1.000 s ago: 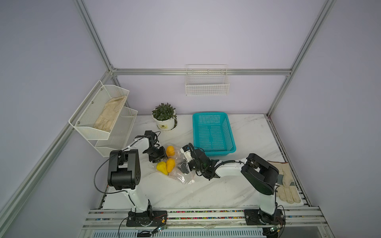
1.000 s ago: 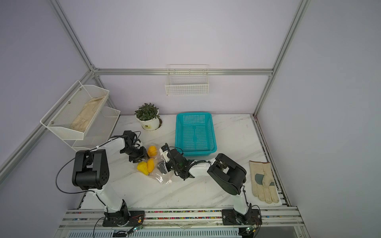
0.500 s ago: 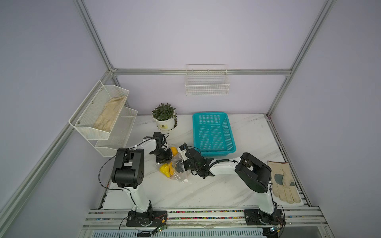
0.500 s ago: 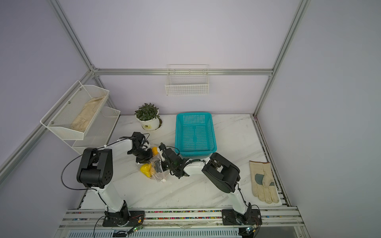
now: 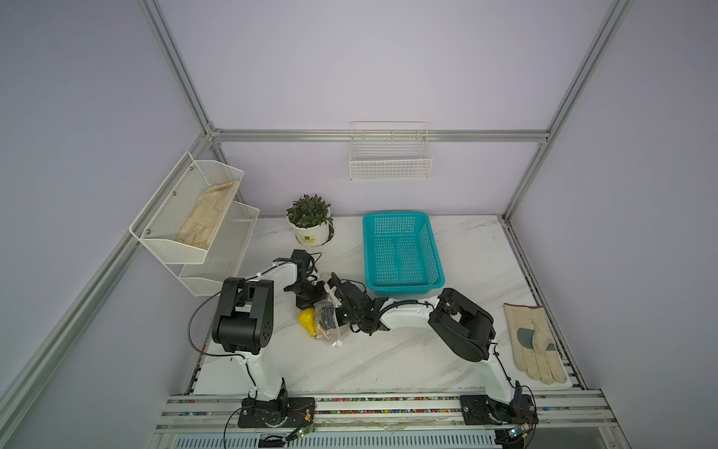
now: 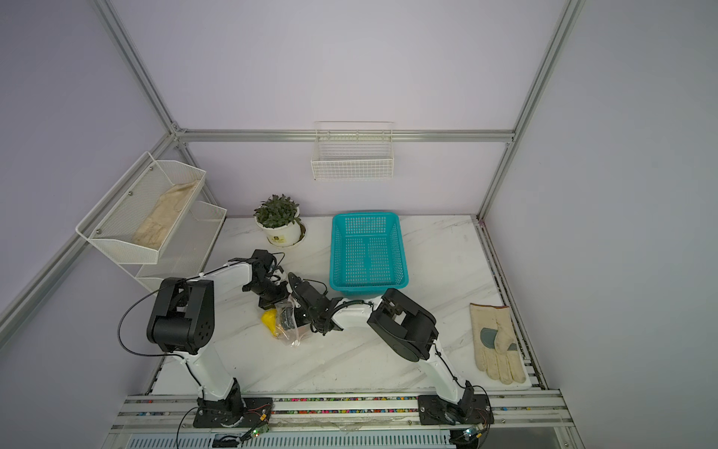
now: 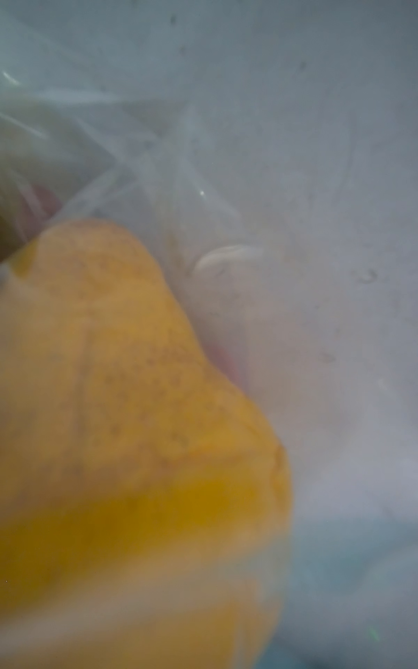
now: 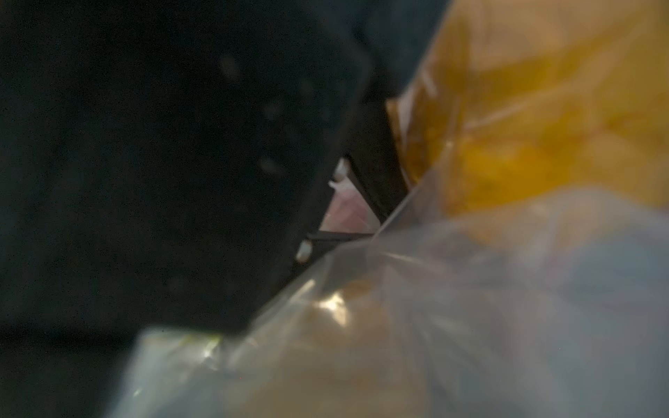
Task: Open the zip-top bag and take out the pear
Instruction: Pick up the pear from the zipper food storage bag.
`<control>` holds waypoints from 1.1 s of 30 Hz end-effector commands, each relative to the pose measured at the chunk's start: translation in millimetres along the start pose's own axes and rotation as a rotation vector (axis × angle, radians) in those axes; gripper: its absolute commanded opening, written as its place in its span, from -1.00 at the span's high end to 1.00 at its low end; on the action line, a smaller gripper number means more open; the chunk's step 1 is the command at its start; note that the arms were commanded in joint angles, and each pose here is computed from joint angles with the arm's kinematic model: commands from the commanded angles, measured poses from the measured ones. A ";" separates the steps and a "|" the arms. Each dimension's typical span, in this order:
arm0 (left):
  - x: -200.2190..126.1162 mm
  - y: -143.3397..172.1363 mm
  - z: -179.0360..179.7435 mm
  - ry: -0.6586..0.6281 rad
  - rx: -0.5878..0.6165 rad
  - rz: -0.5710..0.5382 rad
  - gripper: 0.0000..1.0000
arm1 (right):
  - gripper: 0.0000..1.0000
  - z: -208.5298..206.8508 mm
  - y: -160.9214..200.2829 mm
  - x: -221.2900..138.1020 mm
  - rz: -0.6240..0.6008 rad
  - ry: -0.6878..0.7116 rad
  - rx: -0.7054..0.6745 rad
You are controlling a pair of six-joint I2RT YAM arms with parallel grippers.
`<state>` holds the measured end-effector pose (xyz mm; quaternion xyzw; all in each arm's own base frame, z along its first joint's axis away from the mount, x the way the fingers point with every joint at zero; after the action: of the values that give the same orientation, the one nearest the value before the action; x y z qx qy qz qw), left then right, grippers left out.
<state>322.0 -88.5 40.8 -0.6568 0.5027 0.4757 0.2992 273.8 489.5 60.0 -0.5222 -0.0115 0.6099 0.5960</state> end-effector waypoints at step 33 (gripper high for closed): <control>-38.3 -22.8 106.0 -0.439 -0.134 -0.129 1.00 | 0.12 -12.8 33.6 -160.0 -0.018 0.217 -0.066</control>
<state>314.3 6.0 40.4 -0.6136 0.3716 0.5890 0.3721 218.2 366.0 127.0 -0.5831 0.0308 0.5607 0.5871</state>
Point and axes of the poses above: each gripper's point midway between its finger pads, its own x axis out along the fingers, its own z axis along the line the jaws close on, y = z × x, the point moved 2 cm from there along -x, back along the fingers, and after that the axes turned 10 degrees about -x, right-handed, at the moved point
